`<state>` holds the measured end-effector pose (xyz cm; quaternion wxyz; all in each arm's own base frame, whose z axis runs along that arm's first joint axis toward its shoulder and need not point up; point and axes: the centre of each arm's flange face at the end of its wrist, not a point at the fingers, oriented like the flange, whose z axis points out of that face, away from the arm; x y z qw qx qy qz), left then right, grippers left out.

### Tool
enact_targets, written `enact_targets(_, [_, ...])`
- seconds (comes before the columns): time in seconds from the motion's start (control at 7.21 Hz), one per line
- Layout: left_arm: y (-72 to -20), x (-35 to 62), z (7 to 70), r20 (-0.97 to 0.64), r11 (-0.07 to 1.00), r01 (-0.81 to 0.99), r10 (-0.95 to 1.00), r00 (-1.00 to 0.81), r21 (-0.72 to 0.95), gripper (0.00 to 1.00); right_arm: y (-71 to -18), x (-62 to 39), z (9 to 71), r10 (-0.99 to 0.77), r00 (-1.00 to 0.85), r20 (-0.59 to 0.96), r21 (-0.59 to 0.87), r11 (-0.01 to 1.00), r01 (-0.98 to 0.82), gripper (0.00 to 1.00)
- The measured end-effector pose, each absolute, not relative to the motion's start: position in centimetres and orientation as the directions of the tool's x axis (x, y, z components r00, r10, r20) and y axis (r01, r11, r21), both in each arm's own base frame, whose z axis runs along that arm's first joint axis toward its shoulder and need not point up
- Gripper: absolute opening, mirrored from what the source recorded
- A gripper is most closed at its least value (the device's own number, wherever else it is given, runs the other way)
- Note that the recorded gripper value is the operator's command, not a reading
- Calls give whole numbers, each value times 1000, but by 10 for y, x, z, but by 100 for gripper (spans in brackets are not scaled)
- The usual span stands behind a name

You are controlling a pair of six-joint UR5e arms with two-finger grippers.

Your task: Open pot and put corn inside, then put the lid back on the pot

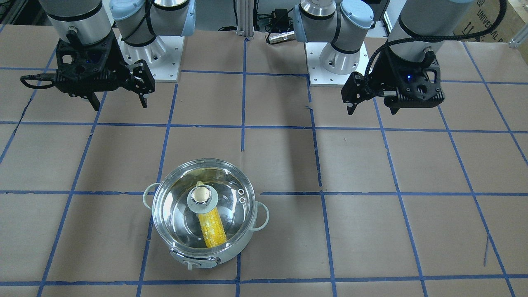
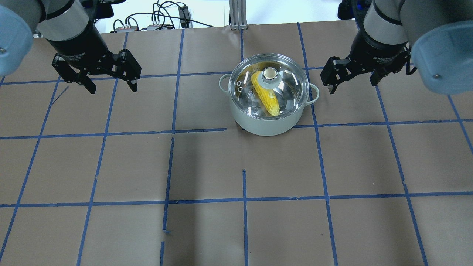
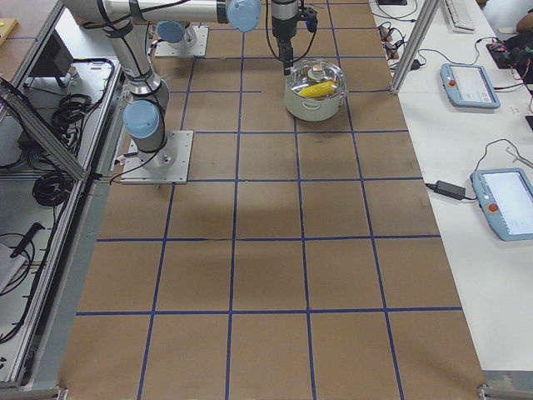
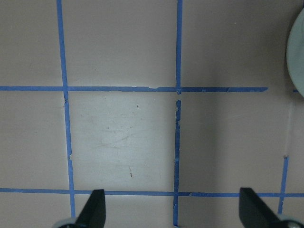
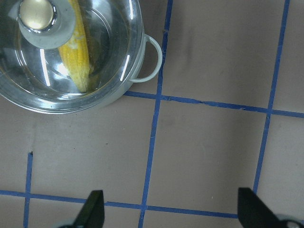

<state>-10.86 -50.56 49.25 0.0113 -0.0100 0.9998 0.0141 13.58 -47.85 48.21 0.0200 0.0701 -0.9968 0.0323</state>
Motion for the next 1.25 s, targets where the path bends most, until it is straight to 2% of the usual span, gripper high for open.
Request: enact_targets(1.25, [-504, -111, 492, -26, 1000, -13, -12, -1000, 22, 100, -482, 136, 474, -153, -987, 40, -53, 987, -155, 100])
